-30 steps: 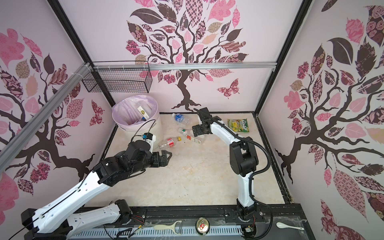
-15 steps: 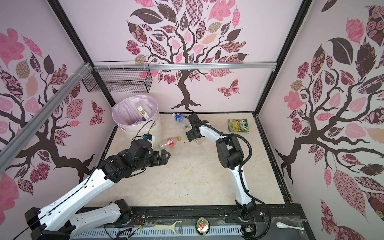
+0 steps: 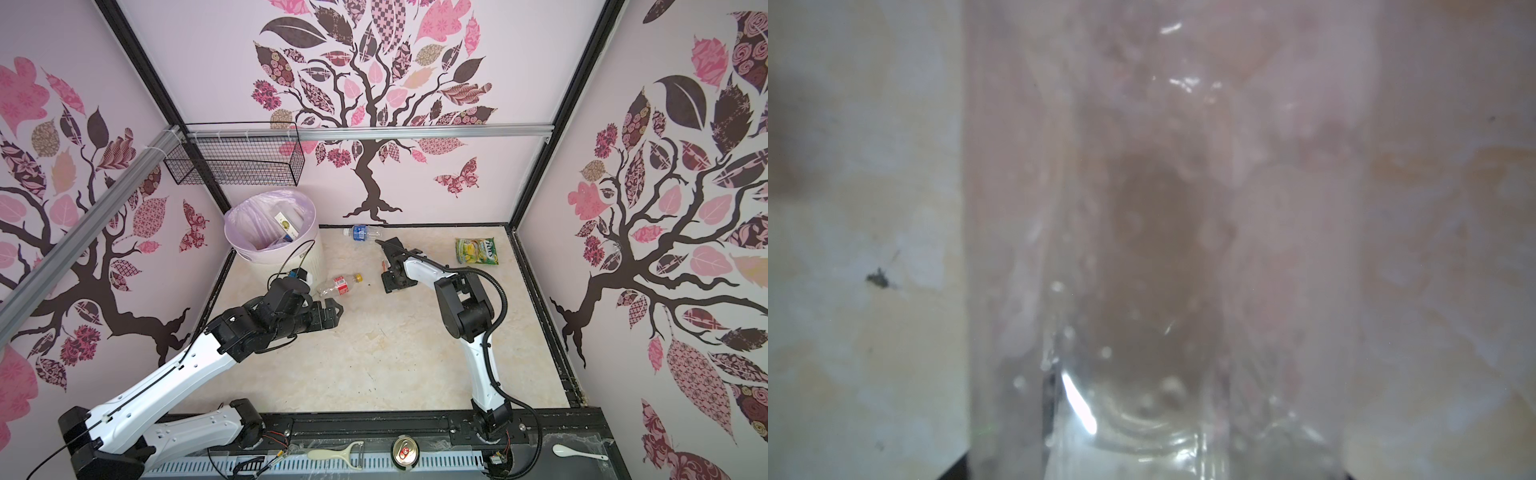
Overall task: Throw the plastic bottles in the bin
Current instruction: 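Lower the left gripper toward the table while the right reaches the green-labelled bottle, then close the right gripper on the green-labelled bottle and lift it upright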
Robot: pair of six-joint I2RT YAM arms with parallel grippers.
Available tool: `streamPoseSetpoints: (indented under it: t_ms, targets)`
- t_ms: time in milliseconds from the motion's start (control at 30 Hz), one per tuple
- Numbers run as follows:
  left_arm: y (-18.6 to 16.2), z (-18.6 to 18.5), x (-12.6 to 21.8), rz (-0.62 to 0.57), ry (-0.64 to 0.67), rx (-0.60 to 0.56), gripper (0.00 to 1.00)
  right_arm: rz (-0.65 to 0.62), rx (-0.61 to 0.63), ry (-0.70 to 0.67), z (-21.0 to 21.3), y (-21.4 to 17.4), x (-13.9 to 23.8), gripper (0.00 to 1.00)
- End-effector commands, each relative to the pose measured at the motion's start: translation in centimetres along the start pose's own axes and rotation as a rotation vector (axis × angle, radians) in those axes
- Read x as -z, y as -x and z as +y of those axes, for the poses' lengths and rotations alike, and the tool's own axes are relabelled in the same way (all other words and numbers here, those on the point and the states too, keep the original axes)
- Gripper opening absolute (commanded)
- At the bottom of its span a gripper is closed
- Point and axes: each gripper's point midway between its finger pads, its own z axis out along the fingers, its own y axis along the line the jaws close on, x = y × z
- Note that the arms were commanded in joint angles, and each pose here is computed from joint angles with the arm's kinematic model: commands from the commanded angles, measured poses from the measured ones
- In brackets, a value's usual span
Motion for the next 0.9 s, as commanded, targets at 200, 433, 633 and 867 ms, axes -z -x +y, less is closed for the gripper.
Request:
streamPoseSetpoints:
  t_ms: [200,433,633,867]
  targets:
    - [2.2,-1.3,-1.4,-0.054,-0.019,0.036,0.98,-0.027,-0.085,0.095,1.2,-2.7,7.2,0.61]
    - [4.5,-2.8,-3.2,-0.061,-0.021,0.104,0.98,-0.046,-0.104,0.159,1.9,-4.8,12.1,0.60]
    - [8.7,-6.5,-4.3,-0.097,-0.092,0.146,0.98,-0.138,-0.130,0.240,2.6,-4.4,17.4,0.60]
    - [14.4,-9.7,-4.4,-0.150,-0.179,0.202,0.98,-0.258,-0.136,0.351,4.0,-3.0,22.7,0.60]
